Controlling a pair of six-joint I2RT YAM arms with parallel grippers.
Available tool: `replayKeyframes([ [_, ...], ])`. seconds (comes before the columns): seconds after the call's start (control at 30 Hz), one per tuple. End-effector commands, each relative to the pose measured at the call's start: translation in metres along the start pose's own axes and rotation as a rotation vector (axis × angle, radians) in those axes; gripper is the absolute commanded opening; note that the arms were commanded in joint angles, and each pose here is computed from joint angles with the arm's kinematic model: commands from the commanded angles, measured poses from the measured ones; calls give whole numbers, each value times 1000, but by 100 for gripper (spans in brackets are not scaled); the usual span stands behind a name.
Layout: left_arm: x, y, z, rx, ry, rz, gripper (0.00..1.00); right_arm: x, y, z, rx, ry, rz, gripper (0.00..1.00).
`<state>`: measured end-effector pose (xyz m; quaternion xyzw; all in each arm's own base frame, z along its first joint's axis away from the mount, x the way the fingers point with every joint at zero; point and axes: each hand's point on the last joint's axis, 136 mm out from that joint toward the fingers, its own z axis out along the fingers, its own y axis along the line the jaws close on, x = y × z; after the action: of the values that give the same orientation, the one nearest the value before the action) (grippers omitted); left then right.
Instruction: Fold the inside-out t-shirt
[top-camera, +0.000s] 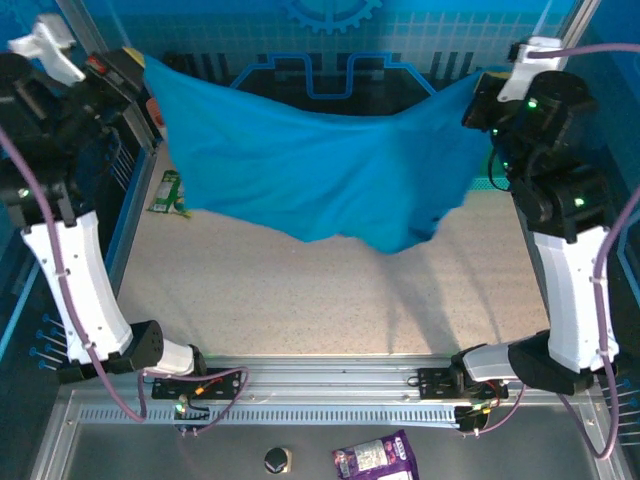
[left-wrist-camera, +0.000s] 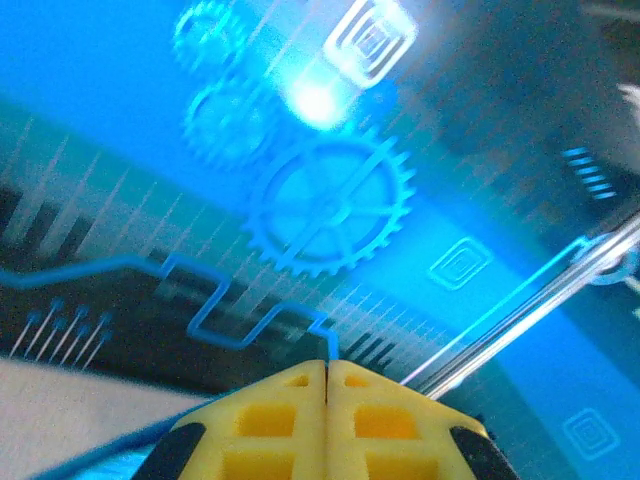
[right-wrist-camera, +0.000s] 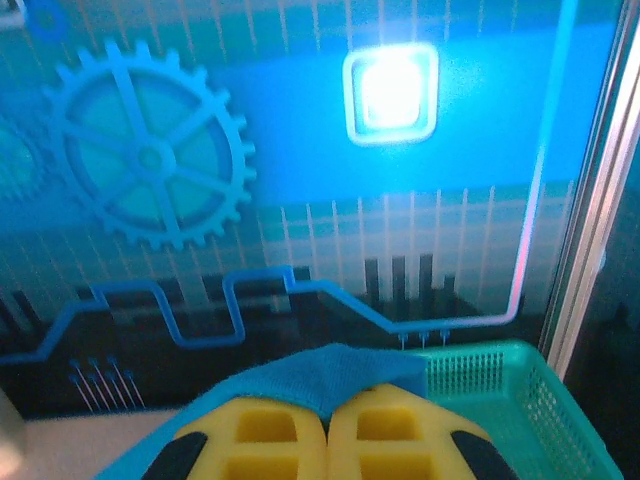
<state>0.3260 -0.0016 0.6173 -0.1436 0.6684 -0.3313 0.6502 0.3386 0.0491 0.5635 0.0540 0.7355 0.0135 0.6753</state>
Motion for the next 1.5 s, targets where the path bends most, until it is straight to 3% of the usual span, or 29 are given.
replayKeyframes([
  [0.0, 13, 23, 5, -65, 36, -61, 0, -41, -23, -24, 71, -132, 17, 0],
  [0.17, 53, 70, 30, -113, 128, -173, 0, -112, -60, -88, 211, -345, -54, 0],
  [0.23, 56, 76, 34, -118, 131, -192, 0, -122, -63, -98, 212, -395, -39, 0],
  [0.37, 41, 68, 38, -106, 131, -191, 0, -92, -43, -67, 125, -316, 15, 0],
  [0.47, -15, 28, 3, -93, -34, -56, 0, -60, -27, -37, 70, -221, 39, 0],
  [0.53, -27, 15, -12, -105, -83, -6, 0, -51, -23, -29, 60, -198, 38, 0],
  [0.7, 48, 70, 39, -113, 139, -196, 0, -84, -47, -55, 162, -300, -10, 0],
  [0.8, 73, 92, 50, -131, 184, -246, 0, -122, -71, -92, 278, -418, -39, 0],
  [0.93, 69, 92, 46, -143, 167, -223, 0, -137, -70, -102, 257, -471, -10, 0],
  [1.13, -4, 44, 0, -137, -13, -59, 0, -86, -34, -42, 117, -287, 24, 0],
  [1.3, 14, 50, 10, -102, 56, -122, 0, -91, -41, -56, 127, -328, 44, 0],
  [1.47, 9, 38, -15, -105, -2, -87, 0, -99, -49, -85, 110, -363, 51, 0],
])
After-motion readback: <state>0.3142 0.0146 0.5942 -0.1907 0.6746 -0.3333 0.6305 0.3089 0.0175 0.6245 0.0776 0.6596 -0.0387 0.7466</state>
